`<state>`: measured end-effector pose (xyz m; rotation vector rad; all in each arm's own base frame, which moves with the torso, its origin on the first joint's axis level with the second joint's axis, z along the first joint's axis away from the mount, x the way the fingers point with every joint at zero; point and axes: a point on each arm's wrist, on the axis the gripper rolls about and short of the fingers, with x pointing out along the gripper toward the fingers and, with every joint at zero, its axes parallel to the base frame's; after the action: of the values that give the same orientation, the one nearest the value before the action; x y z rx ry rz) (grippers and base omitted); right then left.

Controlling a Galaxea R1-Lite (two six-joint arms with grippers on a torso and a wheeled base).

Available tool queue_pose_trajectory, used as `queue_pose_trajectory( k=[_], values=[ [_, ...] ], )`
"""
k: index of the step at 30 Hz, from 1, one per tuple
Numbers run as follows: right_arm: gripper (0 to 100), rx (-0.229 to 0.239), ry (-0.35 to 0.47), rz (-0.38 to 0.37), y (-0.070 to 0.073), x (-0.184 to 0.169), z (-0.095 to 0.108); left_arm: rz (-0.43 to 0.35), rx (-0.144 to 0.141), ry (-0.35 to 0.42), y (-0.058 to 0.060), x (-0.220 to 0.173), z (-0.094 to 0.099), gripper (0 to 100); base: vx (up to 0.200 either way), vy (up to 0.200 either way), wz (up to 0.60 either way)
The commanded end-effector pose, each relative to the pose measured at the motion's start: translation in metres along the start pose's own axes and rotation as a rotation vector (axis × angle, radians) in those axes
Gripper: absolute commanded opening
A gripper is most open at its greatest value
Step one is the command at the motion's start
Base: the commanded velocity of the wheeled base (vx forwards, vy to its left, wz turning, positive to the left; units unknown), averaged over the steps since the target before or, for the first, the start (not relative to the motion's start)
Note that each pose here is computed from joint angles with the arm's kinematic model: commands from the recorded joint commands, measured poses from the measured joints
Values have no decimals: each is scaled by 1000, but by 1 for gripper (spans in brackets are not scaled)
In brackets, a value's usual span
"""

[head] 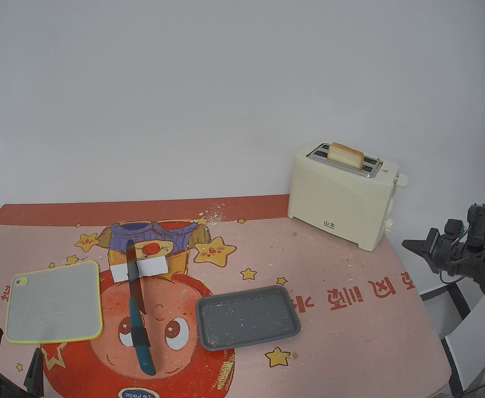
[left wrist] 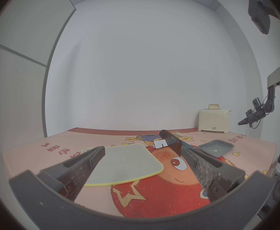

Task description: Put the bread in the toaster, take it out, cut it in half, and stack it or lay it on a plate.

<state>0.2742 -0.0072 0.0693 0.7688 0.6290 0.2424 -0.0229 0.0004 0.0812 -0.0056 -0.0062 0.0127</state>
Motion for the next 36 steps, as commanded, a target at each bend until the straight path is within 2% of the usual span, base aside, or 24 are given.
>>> queue_pose_trajectory(
  k=[1, 6, 8, 11, 14, 26, 36],
  values=[
    [0, 40, 86, -22, -13, 19, -19, 1, -1, 6, 0, 0, -5, 100, 0, 0, 0],
    [0, 37, 72, -16, -13, 21, -17, 1, -1, 5, 0, 0, -5, 100, 0, 0, 0],
    [0, 50, 65, -10, -13, 23, -14, 1, -1, 6, 0, 1, -5, 100, 0, 0, 0],
    [0, 100, 35, 5, -9, 26, -5, 1, 0, 8, 0, 1, -5, 100, 0, 0, 0],
    [0, 113, 22, 15, -7, 27, -1, 1, 0, 8, 0, 1, -5, 100, 0, 0, 0],
    [0, 113, 6, 13, -8, 33, 4, 1, 0, 8, 0, 1, -5, 100, 0, 0, 0],
    [0, 116, -17, -19, -12, 41, 6, 1, 0, 8, 0, 1, -5, 100, 0, 0, 0]
  ],
)
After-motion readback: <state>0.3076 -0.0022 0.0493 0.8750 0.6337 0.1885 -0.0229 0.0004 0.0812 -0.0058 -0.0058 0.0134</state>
